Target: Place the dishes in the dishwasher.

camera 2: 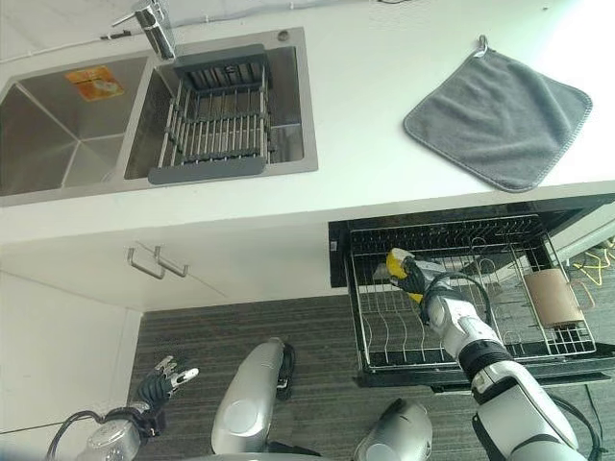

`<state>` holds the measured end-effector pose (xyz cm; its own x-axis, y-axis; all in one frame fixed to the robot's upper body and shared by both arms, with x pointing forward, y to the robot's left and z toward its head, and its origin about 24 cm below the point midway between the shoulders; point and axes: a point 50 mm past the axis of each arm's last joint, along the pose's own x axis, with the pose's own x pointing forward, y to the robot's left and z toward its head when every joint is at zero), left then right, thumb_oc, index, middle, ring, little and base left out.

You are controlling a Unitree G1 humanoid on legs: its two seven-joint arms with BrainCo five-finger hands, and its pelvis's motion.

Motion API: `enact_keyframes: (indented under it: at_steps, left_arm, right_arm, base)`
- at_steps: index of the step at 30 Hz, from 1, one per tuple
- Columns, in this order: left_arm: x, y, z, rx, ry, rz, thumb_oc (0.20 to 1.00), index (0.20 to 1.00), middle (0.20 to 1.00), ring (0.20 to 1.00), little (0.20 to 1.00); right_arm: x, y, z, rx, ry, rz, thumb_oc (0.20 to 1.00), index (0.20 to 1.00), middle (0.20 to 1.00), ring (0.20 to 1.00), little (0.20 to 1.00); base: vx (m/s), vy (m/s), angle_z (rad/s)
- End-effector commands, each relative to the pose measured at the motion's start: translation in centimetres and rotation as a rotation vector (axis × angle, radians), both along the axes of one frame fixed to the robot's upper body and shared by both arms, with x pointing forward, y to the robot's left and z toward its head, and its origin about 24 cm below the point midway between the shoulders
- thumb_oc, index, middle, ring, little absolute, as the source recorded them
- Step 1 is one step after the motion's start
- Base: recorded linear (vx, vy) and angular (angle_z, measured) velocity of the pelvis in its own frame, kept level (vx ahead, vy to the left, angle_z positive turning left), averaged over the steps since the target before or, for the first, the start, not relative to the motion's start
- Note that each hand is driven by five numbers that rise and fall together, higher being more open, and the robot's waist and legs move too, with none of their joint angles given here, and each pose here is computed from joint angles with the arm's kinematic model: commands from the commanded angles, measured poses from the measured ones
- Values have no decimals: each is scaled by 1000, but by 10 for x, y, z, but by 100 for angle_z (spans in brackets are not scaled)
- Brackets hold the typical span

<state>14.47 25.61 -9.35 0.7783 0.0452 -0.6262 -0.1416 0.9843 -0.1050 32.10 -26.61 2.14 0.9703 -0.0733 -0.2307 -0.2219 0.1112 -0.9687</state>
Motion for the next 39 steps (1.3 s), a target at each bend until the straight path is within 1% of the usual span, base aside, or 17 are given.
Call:
enact_keyframes:
  at_steps: [1, 6, 15, 18, 19, 25, 29, 35, 36, 39]
  left_arm:
    - [0, 15, 14, 67, -59, -20, 1000, 1000, 1000, 1000, 1000]
    - [4, 12, 15, 74, -85, -17, 1000, 1000, 1000, 1000, 1000]
    - [13, 8, 21, 57, -126, -18, 1000, 1000, 1000, 1000, 1000]
    - [16, 5, 23, 44, -142, -9, 1000, 1000, 1000, 1000, 1000]
    - [18, 4, 23, 15, -150, 19, 1000, 1000, 1000, 1000, 1000]
    - [28, -2, 32, -31, -210, 20, 1000, 1000, 1000, 1000, 1000]
    - [31, -7, 33, -37, -214, 5, 1000, 1000, 1000, 1000, 1000]
    - [32, -8, 33, -34, -218, 2, 1000, 1000, 1000, 1000, 1000]
    - [33, -8, 34, -35, -222, 0, 1000, 1000, 1000, 1000, 1000]
    - [36, -8, 36, -34, -228, -8, 1000, 1000, 1000, 1000, 1000]
  right_arm:
    - [23, -5, 32, -78, -135, -23, 200, 200, 200, 200, 200]
    - [28, -17, 39, -102, -131, -89, 200, 200, 200, 200, 200]
    - [30, -28, 45, -113, -122, -152, 200, 200, 200, 200, 200]
    - [31, -31, 48, -110, -117, -188, 200, 200, 200, 200, 200]
    - [33, -33, 52, -99, -115, -216, 200, 200, 200, 200, 200]
    - [36, -35, 56, -87, -110, -255, 200, 200, 200, 200, 200]
    - [37, -33, 51, -78, -41, -261, 200, 200, 200, 200, 200]
    - [35, -34, 48, -58, -15, -285, 200, 200, 200, 200, 200]
    - [36, -32, 47, -14, 0, -270, 200, 200, 200, 200, 200]
    - [34, -32, 41, 27, 46, -275, 200, 200, 200, 200, 200]
  base:
    - [-78, 32, 0]
    - [-66, 26, 0]
    - [-49, 27, 3]
    - [-65, 50, -2]
    - [-79, 54, -2]
    - [-39, 15, 2]
    - [20, 9, 3]
    - [0, 0, 0]
    - [0, 0, 0]
    - [0, 0, 0]
